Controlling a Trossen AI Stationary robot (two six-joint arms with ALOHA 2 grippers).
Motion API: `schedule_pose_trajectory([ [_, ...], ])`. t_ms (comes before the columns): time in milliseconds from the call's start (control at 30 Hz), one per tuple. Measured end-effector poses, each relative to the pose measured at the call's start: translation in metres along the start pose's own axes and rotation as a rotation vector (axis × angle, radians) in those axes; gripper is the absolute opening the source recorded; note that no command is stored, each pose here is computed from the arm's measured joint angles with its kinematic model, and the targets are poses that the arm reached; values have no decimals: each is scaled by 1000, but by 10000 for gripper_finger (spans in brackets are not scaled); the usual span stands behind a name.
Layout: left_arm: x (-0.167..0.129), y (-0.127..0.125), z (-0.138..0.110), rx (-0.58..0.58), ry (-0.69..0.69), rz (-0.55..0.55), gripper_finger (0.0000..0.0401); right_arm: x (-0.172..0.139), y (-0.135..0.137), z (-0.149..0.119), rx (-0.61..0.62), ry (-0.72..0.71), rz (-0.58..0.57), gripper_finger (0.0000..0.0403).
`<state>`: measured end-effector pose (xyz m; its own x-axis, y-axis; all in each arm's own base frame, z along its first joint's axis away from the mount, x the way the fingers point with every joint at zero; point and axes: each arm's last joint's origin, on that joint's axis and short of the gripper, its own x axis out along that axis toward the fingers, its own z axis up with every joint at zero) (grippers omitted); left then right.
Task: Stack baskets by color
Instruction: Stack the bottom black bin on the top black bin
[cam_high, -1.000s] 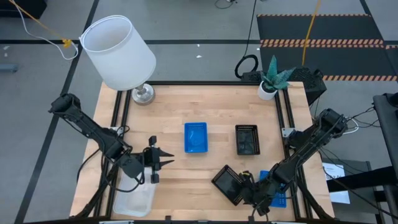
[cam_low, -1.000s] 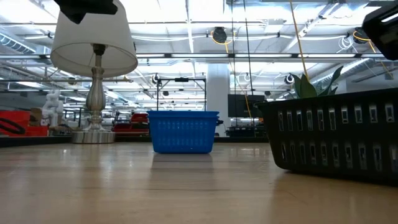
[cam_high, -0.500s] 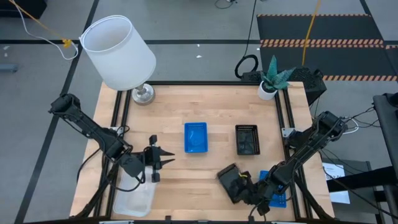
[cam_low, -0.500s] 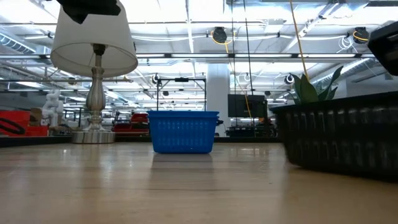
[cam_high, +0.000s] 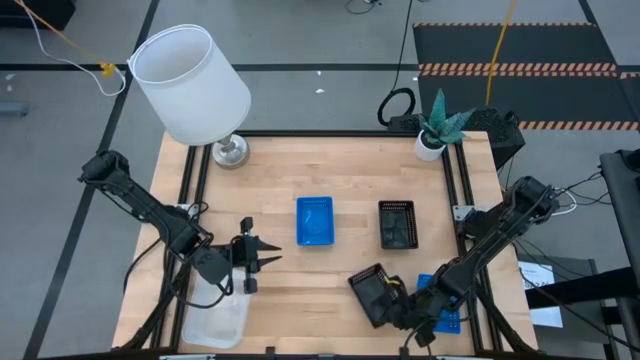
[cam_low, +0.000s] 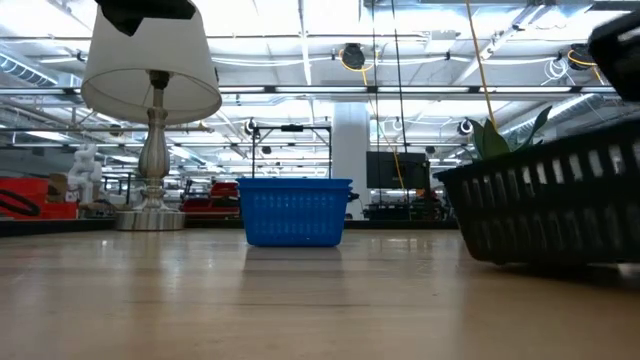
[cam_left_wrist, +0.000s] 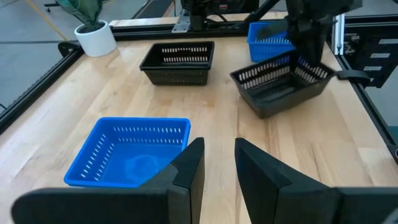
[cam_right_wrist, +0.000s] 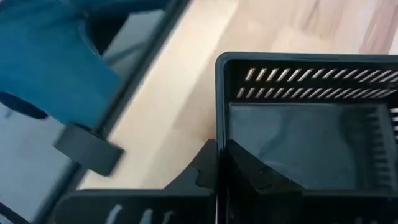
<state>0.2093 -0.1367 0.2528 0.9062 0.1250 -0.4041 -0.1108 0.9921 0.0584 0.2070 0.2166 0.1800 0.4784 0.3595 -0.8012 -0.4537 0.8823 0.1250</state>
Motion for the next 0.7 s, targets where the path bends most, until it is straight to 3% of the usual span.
schedule_pose_trajectory([
  [200, 0, 0, 0, -10, 1, 0, 93, -17, 7, 27, 4, -51, -14, 7],
  [433, 7, -4, -6, -5, 22, 8, 93, -56, 11, 62, 41, -31, -214, 7],
  [700, 16, -8, -10, 10, 35, 20, 93, -96, 3, 84, 39, 47, -344, 7],
])
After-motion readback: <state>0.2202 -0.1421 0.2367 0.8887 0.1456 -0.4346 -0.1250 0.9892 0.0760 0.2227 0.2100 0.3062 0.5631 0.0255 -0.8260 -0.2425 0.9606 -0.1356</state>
